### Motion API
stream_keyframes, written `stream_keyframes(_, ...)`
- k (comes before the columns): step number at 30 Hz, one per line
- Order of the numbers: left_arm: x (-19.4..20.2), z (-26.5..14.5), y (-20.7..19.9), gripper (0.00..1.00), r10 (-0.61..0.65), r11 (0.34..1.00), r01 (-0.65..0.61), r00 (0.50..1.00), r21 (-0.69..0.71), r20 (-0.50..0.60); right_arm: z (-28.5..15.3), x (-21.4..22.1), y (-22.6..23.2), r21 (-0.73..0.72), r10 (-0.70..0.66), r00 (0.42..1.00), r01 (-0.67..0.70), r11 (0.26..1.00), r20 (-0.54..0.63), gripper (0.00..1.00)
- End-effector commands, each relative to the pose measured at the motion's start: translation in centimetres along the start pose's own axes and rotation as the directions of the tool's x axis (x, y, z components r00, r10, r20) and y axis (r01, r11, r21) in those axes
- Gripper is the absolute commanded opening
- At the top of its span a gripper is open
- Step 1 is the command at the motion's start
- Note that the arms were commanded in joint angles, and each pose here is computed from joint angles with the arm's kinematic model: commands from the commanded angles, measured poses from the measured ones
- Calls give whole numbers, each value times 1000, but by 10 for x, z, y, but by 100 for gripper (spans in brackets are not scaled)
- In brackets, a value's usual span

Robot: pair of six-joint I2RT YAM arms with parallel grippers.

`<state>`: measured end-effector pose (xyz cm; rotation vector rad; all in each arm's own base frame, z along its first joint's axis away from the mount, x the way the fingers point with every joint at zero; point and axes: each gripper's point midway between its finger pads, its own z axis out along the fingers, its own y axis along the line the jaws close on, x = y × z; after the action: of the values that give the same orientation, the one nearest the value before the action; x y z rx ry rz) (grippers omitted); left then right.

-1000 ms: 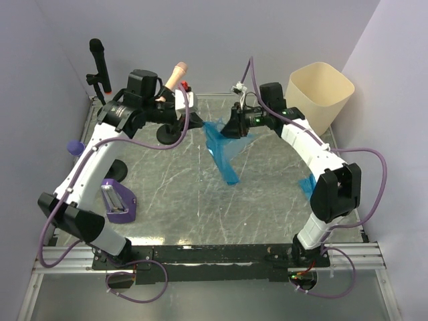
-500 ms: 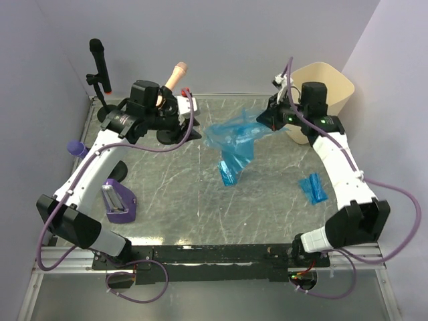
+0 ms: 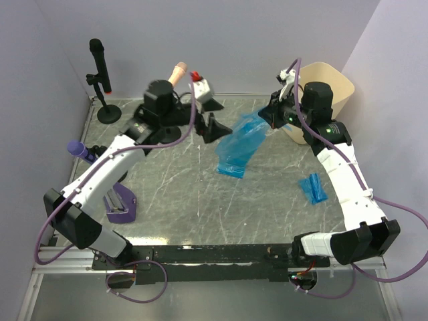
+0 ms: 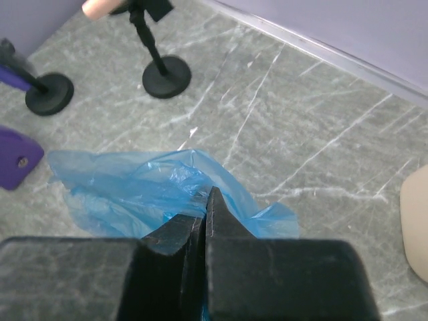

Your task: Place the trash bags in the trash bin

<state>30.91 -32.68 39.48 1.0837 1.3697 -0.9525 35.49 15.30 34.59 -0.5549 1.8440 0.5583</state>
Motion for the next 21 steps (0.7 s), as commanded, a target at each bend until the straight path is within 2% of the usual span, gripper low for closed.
stream_keyframes(1, -10, 28, 1, 96, -20, 992, 32, 996, -121, 92, -8, -45, 2, 26, 9, 994, -12, 1000, 113, 0)
stream_keyframes(4, -9, 39, 14, 93, -25, 983, 43, 995, -180, 102, -7, -49, 5, 5, 16, 993, -17, 1000, 119, 0)
stream_keyframes(8, -5, 47, 46, 84, -51, 949, 86, 991, -302, 123, -8, -44, 15, -46, 14, 993, -9, 999, 115, 0)
stream_keyframes(10, -6, 45, 55, 80, -67, 946, 112, 985, -303, 156, -8, -36, 16, -49, 16, 995, -11, 999, 100, 0)
stream_keyframes(12, -3, 45, 59, 70, -116, 949, 163, 977, -270, 180, -8, -30, 17, -56, 7, 996, -2, 998, 89, 0)
stream_keyframes(14, 11, 48, 69, 60, -168, 938, 209, 972, -277, 163, -10, -26, 18, -63, 1, 997, 5, 998, 81, 0)
stream_keyframes(16, 25, 53, 73, 54, -187, 941, 216, 973, -262, 133, -9, -23, 18, -62, 7, 997, -2, 998, 77, 0)
stream_keyframes(20, 41, 51, 73, 5, -152, 957, 167, 985, -238, 79, -15, -18, 3, 14, -39, 998, 38, 999, 55, 0)
stream_keyframes(21, 37, 46, 76, 1, -144, 954, 162, 986, -251, 87, -17, -14, -4, 44, -52, 998, 50, 998, 41, 0)
